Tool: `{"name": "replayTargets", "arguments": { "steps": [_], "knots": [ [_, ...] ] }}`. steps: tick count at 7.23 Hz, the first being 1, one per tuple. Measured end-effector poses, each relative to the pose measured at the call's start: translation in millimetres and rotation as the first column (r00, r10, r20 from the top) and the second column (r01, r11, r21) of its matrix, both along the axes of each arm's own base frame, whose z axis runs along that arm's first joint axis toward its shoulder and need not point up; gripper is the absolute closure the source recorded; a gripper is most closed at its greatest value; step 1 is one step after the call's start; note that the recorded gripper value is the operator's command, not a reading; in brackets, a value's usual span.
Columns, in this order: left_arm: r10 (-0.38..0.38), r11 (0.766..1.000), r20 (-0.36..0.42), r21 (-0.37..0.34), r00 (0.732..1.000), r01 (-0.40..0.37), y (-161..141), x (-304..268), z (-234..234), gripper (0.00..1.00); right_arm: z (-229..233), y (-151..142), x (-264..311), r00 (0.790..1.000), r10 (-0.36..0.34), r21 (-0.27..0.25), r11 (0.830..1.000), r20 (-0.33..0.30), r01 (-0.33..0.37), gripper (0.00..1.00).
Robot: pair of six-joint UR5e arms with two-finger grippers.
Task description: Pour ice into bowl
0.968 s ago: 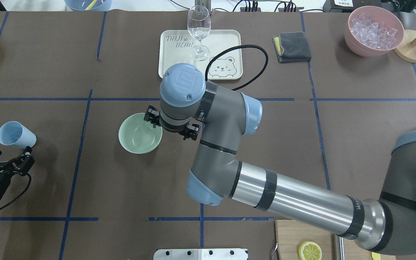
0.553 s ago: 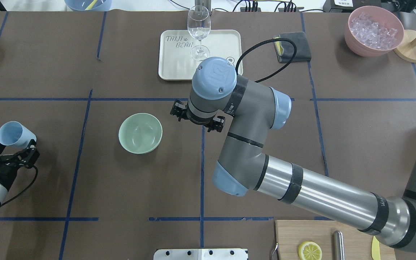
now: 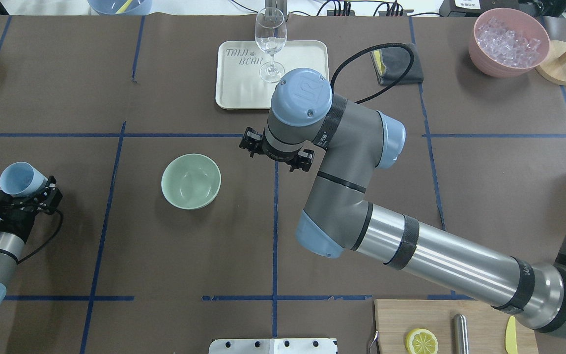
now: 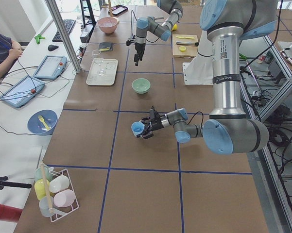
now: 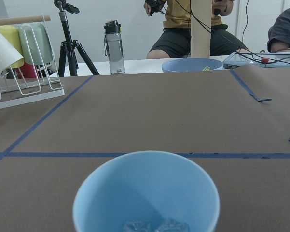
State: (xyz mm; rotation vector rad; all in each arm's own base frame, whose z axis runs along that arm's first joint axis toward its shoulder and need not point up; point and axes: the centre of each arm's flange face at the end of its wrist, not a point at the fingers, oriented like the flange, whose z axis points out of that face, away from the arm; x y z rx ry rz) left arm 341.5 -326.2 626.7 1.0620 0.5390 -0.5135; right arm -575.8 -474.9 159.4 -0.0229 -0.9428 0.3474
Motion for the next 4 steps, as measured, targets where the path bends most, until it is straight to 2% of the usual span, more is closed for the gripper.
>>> {"name": "replayTargets", "arguments": {
  "steps": [1, 2, 3, 4],
  "knots": [
    [-0.004, 1.0, 0.004, 0.0, 1.0, 0.004, -2.2, -1.6, 0.7, 0.08, -1.3, -0.2, 0.3, 1.0, 0.0, 0.001, 1.0, 0.002, 0.0, 0.0],
    [-0.006, 1.0, 0.009, -0.002, 1.0, 0.006, -3.2, -2.5, 2.8, 0.31, -2.7, -0.4, 0.7, 1.0, 0.001, 0.002, 1.0, 0.003, -0.001, 0.0],
    [-0.006, 1.0, 0.014, -0.004, 1.0, 0.006, -3.5, -2.7, 5.7, 0.56, -3.8, -0.4, 0.9, 1.0, 0.001, 0.003, 1.0, 0.005, -0.001, 0.0],
    [-0.005, 1.0, 0.016, -0.006, 1.0, 0.005, -3.6, -2.8, 7.2, 0.98, -4.2, -0.3, 1.0, 1.0, 0.001, 0.004, 1.0, 0.005, -0.001, 0.0]
  ]
}}
